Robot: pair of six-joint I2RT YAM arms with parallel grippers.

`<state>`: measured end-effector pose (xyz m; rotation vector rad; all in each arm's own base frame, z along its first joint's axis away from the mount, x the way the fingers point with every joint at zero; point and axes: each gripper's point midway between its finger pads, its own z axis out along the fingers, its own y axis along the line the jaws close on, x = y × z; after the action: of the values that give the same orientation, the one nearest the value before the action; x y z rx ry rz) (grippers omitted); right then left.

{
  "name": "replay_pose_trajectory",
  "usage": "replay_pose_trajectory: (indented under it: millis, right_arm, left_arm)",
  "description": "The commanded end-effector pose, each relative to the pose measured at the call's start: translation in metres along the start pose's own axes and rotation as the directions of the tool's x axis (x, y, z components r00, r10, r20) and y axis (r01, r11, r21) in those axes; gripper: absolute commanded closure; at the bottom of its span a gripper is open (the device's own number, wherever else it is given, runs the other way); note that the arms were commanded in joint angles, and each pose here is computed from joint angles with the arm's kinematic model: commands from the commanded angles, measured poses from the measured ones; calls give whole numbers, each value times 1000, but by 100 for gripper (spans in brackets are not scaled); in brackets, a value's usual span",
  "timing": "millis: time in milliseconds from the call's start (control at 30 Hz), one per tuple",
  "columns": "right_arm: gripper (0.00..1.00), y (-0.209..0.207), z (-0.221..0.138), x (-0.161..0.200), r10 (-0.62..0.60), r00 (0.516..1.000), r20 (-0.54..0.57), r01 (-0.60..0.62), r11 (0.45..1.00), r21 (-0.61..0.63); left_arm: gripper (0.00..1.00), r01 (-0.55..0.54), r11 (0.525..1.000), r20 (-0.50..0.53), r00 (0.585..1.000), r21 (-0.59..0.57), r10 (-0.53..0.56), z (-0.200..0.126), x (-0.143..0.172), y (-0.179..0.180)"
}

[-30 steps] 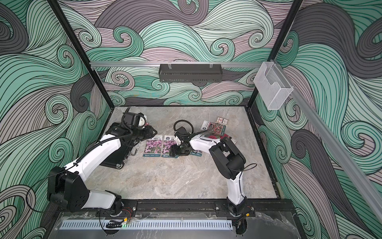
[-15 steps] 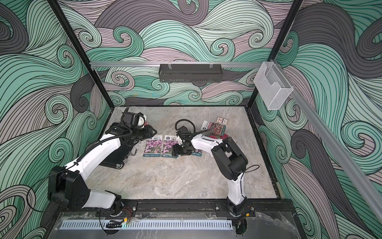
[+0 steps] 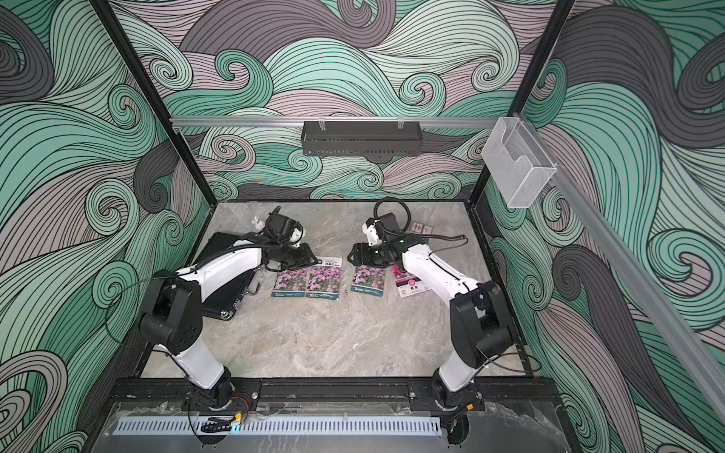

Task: Arrange the seed packets in a row
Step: Adjust the seed packet at the center of the board.

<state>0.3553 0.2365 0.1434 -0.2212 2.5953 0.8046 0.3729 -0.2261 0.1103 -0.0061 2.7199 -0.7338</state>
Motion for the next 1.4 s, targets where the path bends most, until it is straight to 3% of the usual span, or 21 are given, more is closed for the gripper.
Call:
replay_pose_trajectory:
  millis: [0,533,1367]
  right_arm:
    - [30,-10,-6,10,-9,1000,-23,9,1000,8]
    - [29,-31,-3,21,-13,999,-43,14,999,38]
    - [29,-38,5,26,-3,998,-64,6,999,48]
  left_arm:
    - [70,-55,998,-1,998,2,55,11,-10,-12]
    - [70,-15,998,-80,997,-56,10,77,-12,8]
    - [71,41,989,-89,995,-144,-55,91,6,39]
